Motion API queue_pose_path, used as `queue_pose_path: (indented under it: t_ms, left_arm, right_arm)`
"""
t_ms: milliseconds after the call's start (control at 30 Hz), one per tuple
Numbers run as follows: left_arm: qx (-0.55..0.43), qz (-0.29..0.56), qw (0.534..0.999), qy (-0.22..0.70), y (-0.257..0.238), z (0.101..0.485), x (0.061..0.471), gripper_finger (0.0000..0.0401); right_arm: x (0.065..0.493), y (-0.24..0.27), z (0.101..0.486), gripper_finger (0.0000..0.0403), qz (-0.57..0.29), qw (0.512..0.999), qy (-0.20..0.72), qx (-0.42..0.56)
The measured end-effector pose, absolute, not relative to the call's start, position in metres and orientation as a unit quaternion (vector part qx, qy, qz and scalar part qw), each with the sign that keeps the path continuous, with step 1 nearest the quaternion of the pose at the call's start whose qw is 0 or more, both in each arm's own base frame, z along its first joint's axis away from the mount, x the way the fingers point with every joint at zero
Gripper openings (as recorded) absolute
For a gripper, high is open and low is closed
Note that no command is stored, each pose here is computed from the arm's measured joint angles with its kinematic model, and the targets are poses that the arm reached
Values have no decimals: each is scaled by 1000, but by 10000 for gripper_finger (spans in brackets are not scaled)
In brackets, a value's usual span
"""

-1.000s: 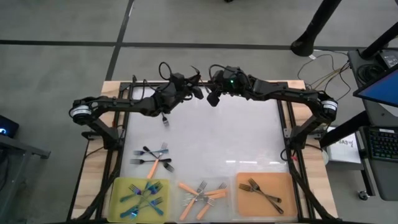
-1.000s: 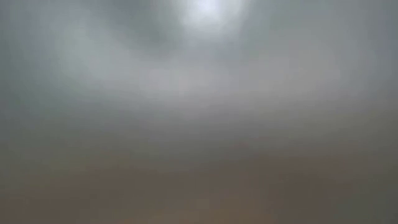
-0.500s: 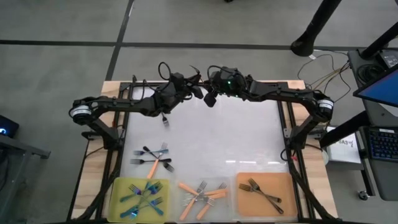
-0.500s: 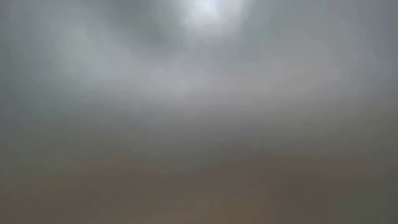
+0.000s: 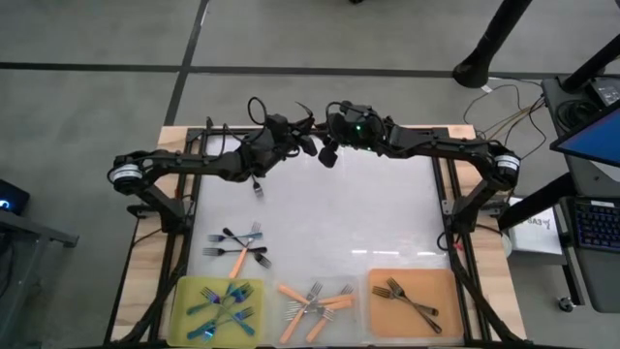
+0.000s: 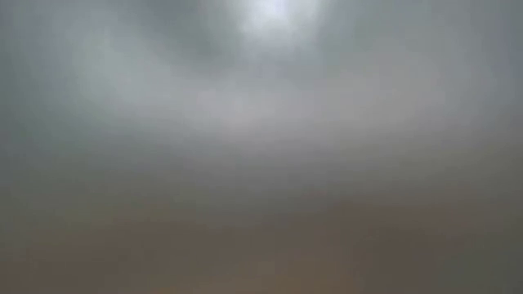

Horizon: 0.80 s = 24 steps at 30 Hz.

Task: Sort silverware by color (type)
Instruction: Put the black fork into the orange bin

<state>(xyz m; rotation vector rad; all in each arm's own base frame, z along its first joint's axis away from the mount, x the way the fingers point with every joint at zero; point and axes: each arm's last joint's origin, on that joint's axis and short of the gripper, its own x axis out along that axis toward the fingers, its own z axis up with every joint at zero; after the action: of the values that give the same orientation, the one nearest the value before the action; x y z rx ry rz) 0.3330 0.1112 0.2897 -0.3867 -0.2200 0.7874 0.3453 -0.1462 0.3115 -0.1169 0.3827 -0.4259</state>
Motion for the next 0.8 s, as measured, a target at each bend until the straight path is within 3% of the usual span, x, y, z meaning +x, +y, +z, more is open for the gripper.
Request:
queue_pose_path:
  t_ms: [333, 600, 800]
  left_arm:
    - [-183, 381, 900, -104, 111, 289, 333, 0]
    - [-188, 376, 901, -108, 111, 290, 333, 0]
    - [-190, 372, 902, -111, 111, 290, 333, 0]
  right_arm:
    - [345, -147, 312, 88, -209, 957, 189, -68]
    - [345, -147, 312, 17, -207, 959, 187, -56]
    - [345, -147, 312, 10, -207, 960, 183, -43]
